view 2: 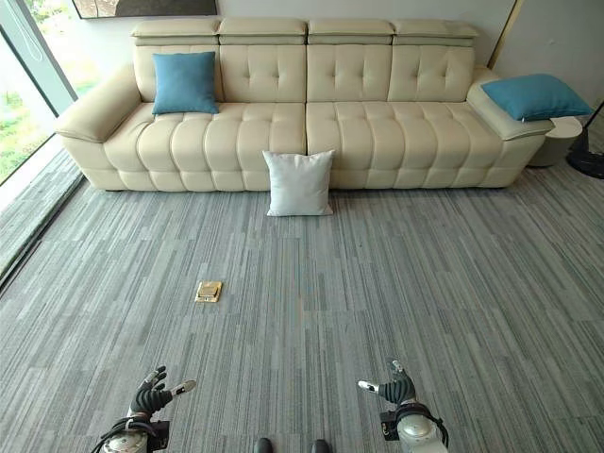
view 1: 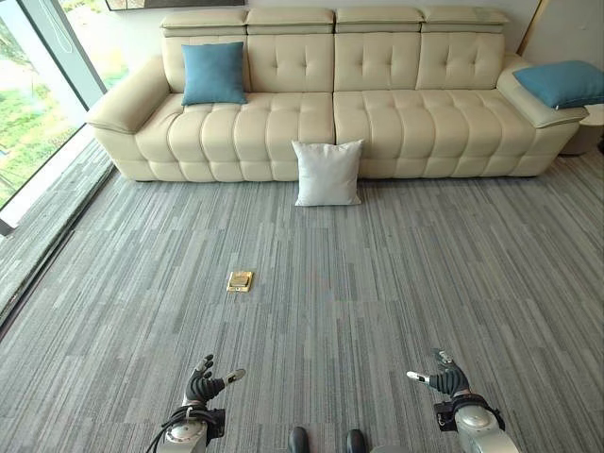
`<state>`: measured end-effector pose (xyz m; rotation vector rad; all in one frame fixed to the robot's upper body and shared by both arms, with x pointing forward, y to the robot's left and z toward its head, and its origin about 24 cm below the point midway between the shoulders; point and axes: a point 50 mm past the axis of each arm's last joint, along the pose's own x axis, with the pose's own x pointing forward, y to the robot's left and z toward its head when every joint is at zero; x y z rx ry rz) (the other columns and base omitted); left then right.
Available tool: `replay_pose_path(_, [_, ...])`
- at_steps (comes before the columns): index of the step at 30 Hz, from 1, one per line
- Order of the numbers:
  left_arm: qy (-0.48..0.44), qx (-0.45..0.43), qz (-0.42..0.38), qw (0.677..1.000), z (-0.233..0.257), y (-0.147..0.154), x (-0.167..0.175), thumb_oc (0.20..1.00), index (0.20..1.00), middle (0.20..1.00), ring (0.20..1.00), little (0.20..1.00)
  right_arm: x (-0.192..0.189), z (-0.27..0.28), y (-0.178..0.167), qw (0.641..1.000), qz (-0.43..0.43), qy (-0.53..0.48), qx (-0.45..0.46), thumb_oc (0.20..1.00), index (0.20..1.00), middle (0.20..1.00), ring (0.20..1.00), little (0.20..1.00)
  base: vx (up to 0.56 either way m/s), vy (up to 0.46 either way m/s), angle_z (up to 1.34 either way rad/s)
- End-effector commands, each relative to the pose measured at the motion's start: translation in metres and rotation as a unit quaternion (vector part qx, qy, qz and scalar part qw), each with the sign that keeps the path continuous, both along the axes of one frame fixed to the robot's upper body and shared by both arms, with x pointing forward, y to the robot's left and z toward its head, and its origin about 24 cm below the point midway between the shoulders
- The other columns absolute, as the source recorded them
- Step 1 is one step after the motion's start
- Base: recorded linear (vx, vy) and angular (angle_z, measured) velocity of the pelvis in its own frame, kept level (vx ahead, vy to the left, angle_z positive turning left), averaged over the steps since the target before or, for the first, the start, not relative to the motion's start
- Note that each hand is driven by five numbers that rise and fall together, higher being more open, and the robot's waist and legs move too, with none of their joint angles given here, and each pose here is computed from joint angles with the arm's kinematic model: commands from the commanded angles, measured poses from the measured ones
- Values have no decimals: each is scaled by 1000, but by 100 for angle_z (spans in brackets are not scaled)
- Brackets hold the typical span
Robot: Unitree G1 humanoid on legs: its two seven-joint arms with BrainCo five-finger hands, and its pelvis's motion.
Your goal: Pick up all the scattered cushions and arrange them neatly on the sofa.
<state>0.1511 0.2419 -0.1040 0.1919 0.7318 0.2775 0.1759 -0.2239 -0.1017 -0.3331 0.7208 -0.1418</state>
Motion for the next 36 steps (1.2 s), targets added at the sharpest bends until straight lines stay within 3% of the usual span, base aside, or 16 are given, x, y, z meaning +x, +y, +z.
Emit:
replay_pose_path(1, [-23,1,-17,1000,7,0,19,1000,1000,1000,1000,1000,18,10,-1,1000,1,-31,-1,1000,1000,1000,1000,1000,0,0,0])
replay_pose_path(24, [18,-26,3,999,-9,-3,1,1000,1000,1000,1000,1000,24,16,-10,999,-8,-44,-17,1000,1000,1000,1000,1000,0,0,0])
replay_pose_path(36, [-29,-10,7,999,9,5,18,1000,1000,1000,1000,1000,36,31,-11,997,-7,-80,-14,1000,1000,1000,1000,1000,-17,31,5])
